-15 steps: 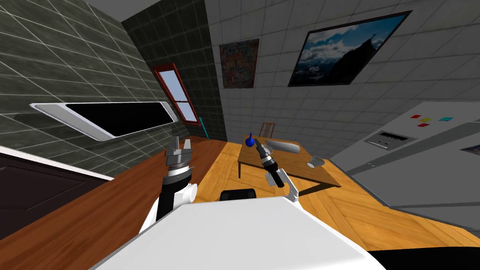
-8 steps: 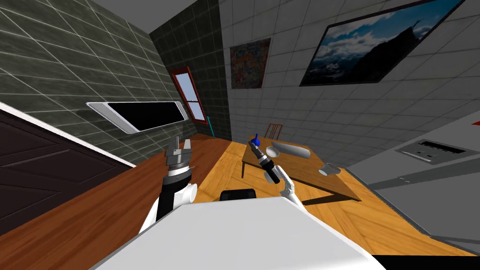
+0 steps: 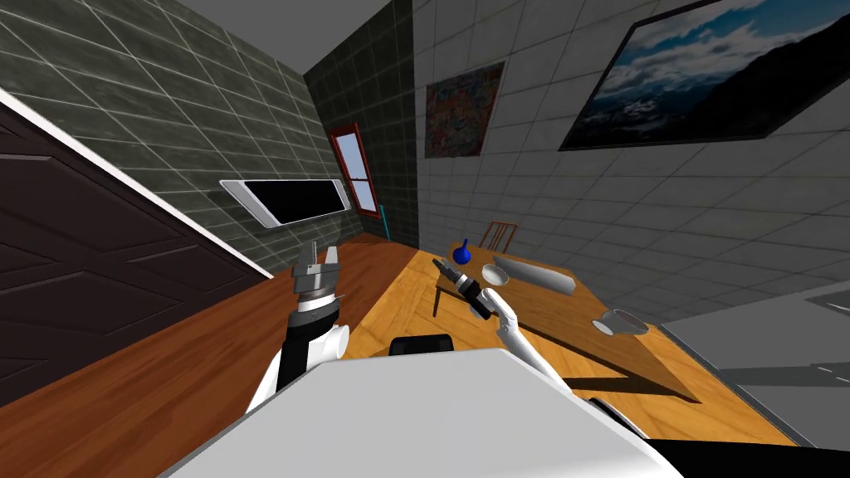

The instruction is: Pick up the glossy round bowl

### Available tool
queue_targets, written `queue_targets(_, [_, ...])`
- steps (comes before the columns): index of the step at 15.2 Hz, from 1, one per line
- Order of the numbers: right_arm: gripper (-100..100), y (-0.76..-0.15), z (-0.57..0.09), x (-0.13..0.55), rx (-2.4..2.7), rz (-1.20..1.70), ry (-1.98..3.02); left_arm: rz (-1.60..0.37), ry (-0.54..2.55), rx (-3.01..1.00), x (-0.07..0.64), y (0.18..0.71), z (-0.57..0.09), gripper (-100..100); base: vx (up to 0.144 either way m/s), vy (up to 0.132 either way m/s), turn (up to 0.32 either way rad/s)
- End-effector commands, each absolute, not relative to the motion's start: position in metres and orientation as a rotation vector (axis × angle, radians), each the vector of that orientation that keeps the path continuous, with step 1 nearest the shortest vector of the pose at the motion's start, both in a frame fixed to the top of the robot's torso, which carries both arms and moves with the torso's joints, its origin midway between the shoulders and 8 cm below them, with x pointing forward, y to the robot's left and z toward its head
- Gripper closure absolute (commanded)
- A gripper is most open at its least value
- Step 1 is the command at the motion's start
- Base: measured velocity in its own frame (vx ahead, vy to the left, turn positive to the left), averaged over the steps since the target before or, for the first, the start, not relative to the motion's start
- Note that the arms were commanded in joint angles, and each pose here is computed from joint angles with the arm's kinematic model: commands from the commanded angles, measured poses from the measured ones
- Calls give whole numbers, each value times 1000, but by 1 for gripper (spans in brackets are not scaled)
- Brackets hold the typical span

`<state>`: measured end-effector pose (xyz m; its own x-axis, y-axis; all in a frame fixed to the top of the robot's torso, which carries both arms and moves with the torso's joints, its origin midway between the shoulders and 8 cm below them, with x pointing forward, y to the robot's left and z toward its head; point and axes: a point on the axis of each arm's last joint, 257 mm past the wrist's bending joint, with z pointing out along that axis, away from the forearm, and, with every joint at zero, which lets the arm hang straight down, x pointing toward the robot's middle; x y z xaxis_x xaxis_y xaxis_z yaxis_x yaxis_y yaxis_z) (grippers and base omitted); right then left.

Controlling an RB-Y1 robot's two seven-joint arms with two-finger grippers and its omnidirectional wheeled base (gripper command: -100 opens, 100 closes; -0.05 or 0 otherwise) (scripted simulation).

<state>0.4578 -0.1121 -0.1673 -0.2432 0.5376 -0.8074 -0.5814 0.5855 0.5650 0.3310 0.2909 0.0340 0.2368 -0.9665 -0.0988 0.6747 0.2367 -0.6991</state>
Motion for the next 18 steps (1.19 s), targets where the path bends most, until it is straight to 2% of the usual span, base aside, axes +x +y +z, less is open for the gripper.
queue_targets(1, [-100, -106, -184, 461, -140, 1008, 1536, -1219, 593, -593, 331, 291, 34, 0, 3, -4, 151])
queue_targets(11, [-100, -134, -278, 466, -409, 790, 1772, -1219, 593, -593, 331, 291, 34, 0, 2, -20, 173])
queue_targets(18, [-100, -201, -354, 461, -656, 558, 1976, -1219, 593, -593, 331, 291, 34, 0, 5, -44, 173])
